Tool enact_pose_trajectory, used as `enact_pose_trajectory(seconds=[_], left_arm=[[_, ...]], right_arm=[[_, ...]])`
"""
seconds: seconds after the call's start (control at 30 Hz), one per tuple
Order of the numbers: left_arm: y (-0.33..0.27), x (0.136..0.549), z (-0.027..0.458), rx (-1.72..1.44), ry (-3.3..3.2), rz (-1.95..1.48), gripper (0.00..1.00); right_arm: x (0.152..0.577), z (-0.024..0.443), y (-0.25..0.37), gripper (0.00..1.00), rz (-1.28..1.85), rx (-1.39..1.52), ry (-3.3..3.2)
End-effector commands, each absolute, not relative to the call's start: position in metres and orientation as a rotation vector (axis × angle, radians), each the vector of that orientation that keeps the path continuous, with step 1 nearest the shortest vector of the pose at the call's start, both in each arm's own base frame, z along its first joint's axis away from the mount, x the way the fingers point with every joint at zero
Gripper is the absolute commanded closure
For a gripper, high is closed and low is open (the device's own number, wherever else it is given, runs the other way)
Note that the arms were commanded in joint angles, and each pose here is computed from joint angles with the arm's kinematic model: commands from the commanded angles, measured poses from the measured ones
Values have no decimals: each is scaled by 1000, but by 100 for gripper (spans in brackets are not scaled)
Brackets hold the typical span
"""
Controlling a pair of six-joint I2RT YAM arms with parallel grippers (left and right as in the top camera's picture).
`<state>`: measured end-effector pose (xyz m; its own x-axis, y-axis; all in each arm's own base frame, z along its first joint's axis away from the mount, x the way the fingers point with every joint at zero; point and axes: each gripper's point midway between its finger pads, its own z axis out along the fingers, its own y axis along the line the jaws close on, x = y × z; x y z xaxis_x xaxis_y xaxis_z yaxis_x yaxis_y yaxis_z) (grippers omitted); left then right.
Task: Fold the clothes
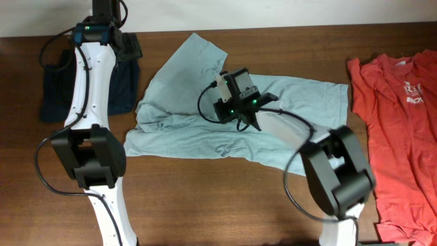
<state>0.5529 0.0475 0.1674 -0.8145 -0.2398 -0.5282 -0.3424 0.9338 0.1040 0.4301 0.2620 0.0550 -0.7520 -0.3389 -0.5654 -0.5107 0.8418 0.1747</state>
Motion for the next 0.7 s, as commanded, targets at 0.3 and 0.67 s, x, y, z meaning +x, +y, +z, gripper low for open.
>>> enact_pose_trajectory(seconds=[0.3,0.67], left_arm=[[49,553,191,-426,2513,259,1],[49,552,190,-426,2514,259,1]], right_arm=[[375,40,274,96,515,-717,2680],[377,1,269,96,465,-714,2742]])
